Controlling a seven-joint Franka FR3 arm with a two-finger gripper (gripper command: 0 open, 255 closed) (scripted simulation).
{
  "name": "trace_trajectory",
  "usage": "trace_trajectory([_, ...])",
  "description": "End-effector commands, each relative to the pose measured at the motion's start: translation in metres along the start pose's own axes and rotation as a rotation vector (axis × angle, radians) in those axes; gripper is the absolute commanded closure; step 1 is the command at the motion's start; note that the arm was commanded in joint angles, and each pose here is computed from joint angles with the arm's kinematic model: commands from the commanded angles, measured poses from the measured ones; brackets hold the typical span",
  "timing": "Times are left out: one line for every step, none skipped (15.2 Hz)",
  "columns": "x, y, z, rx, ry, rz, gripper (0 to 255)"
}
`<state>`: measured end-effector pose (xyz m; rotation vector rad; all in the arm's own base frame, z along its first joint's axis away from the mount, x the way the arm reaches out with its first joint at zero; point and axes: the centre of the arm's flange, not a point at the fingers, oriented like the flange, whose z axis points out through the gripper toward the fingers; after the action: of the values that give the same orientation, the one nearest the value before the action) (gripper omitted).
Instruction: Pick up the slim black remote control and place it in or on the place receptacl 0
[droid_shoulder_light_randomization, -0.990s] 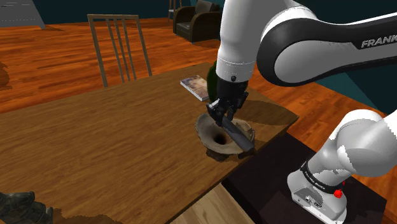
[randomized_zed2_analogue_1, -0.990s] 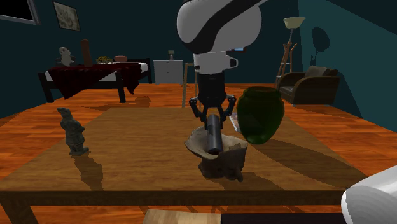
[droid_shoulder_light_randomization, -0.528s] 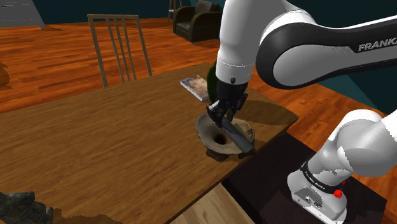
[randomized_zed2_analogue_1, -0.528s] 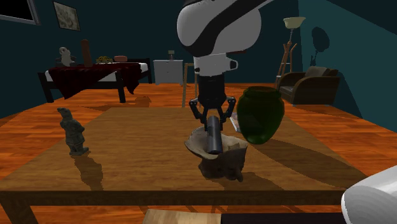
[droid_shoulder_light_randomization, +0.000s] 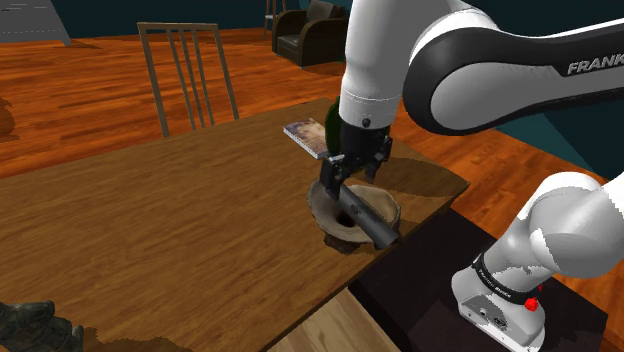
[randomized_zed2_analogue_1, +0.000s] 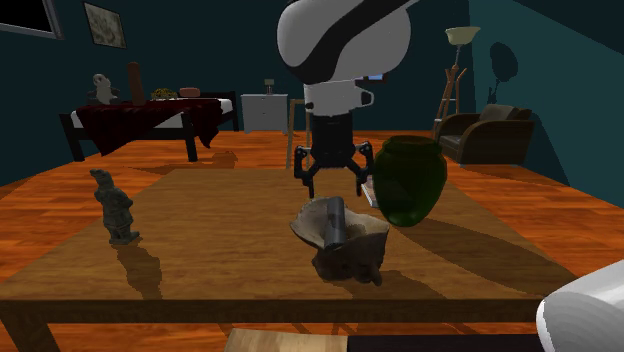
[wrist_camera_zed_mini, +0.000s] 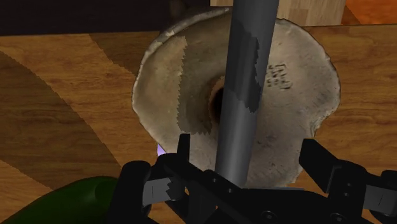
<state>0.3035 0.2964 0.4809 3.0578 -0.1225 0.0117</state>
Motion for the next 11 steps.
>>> trace_trajectory([-0.001, 0.000, -0.020, 0.000, 0.000, 0.000, 0])
trace_trajectory([-0.001, 0.000, -0.033, 0.000, 0.000, 0.000, 0])
trace_trajectory([-0.001, 0.000, -0.044, 0.000, 0.000, 0.000, 0])
trace_trajectory([-0.001, 0.000, -0.044, 0.000, 0.000, 0.000, 0])
trace_trajectory([-0.001, 0.000, -0.044, 0.000, 0.000, 0.000, 0])
trace_trajectory([-0.001, 0.000, -0.044, 0.000, 0.000, 0.000, 0])
trace_trajectory([-0.001, 0.000, -0.044, 0.000, 0.000, 0.000, 0])
trace_trajectory([-0.001, 0.000, -0.044, 0.000, 0.000, 0.000, 0])
trace_trajectory([-0.001, 0.000, -0.044, 0.000, 0.000, 0.000, 0])
trace_trajectory([-0.001, 0.000, -0.044, 0.000, 0.000, 0.000, 0])
trace_trajectory([-0.001, 0.000, -0.044, 0.000, 0.000, 0.000, 0])
